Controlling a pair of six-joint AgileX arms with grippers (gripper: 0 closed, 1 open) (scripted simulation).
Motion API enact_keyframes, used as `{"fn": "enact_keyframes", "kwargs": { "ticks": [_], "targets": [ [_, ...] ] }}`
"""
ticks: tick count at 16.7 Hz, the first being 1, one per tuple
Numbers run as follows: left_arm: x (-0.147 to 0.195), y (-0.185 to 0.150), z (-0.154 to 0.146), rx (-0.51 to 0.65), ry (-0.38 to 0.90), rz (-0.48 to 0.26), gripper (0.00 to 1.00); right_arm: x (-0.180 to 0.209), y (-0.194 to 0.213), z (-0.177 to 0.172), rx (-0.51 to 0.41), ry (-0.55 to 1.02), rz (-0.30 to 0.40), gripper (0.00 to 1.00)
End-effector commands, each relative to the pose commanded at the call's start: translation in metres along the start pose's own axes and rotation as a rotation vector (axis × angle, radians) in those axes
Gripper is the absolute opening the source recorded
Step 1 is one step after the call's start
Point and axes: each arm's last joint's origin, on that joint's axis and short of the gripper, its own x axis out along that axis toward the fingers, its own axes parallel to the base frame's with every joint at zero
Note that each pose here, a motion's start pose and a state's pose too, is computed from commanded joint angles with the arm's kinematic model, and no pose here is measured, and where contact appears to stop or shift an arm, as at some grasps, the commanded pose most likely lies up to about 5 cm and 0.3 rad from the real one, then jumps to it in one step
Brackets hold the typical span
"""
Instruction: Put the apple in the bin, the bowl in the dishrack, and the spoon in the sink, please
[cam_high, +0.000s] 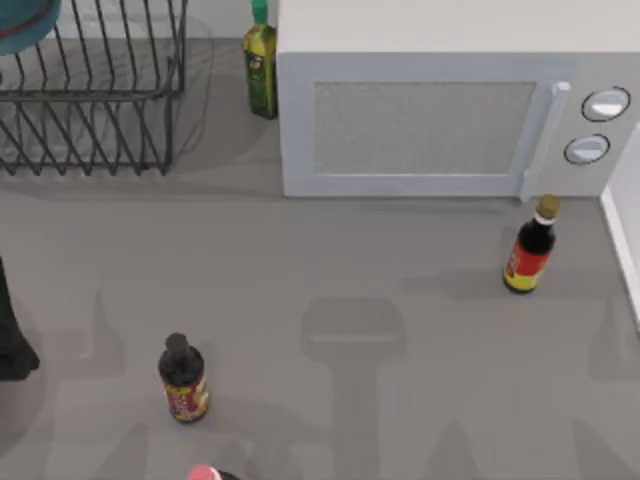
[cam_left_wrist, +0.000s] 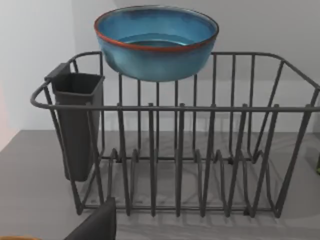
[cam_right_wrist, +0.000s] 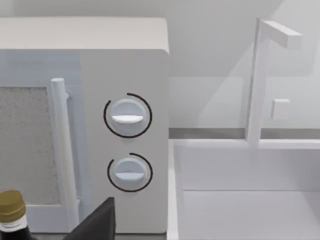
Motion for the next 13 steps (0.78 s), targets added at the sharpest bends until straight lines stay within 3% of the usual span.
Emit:
{"fn": "enact_keyframes", "kwargs": {
  "ticks": [8,13],
  "targets": [
    [0.000,0.000,-0.002,0.000,0.003,0.000,1.00,0.000,-0.001,0.004,-0.016,0.039,-0.005,1.00],
    [0.000,0.000,-0.002,0.000,0.003,0.000,1.00,0.010,-0.005,0.024,-0.113,0.355,-0.021,1.00]
  ]
}}
